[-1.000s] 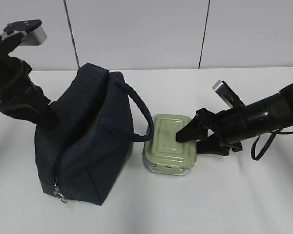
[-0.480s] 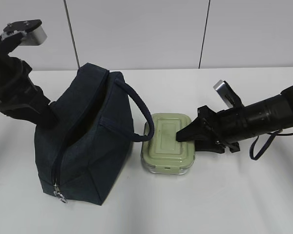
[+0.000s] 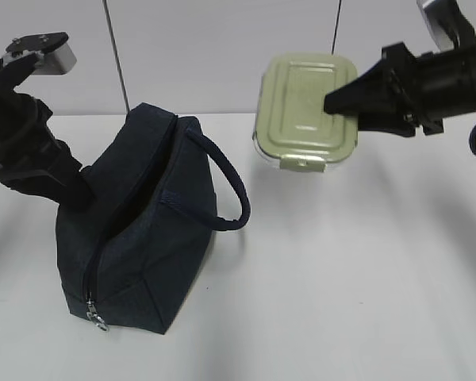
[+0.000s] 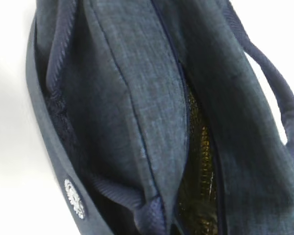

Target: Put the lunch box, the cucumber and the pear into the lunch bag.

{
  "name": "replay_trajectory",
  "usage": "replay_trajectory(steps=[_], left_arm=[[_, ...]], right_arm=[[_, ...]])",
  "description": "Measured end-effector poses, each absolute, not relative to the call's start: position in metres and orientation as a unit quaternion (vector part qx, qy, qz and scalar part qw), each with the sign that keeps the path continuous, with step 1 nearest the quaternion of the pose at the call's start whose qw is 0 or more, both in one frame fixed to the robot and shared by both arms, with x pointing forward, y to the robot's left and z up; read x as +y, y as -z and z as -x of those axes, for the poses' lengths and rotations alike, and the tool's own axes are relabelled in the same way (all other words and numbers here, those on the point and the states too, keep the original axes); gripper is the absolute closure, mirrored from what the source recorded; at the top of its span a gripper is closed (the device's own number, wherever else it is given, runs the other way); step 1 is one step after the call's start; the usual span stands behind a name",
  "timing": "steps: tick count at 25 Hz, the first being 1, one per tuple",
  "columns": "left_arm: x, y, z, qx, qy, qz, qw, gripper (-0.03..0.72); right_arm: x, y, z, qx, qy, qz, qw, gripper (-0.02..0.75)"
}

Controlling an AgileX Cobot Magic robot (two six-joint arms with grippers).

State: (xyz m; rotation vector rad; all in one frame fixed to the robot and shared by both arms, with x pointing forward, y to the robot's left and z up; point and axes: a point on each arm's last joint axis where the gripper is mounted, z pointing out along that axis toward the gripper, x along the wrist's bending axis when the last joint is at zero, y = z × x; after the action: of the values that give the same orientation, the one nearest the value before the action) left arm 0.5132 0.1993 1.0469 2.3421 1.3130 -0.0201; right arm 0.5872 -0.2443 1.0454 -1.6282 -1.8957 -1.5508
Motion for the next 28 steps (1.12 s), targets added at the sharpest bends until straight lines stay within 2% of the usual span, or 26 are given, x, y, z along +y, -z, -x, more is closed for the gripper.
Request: replay_trajectory(steps=[1,4,10,14,20,28], left_arm=[[0.199,-1.047,-0.513,0.476,0.007,-0.85,0.226,0.685],[0.199,-1.047,-0.513,0.476,0.007,-0.85,0.226,0.685],[0.199,-1.047,-0.513,0.476,0.006,-0.849,0.227,0.685],[0.199,-1.047,-0.513,0.476,0.006,-0.849,0.227,0.685],[0.199,-1.047,-0.514,0.477,0.005,-0.849,0.228,0.685],[0.199,-1.047,-0.515,0.478,0.001,-0.848,0.232,0.685]], right_arm=[[-0.231,-1.065,-0.586,-0.648,0.536,0.531,0.105,0.39],[-0.201,-1.088,-0.586,-0.658,0.547,0.502,0.121,0.39],[-0.142,-1.105,-0.58,-0.664,0.557,0.485,0.121,0.391],[-0.12,-1.1,-0.58,-0.652,0.559,0.499,0.115,0.391],[-0.101,-1.073,-0.587,-0.653,0.539,0.516,0.132,0.391],[-0.106,-1.041,-0.587,-0.702,0.434,0.55,0.128,0.391]])
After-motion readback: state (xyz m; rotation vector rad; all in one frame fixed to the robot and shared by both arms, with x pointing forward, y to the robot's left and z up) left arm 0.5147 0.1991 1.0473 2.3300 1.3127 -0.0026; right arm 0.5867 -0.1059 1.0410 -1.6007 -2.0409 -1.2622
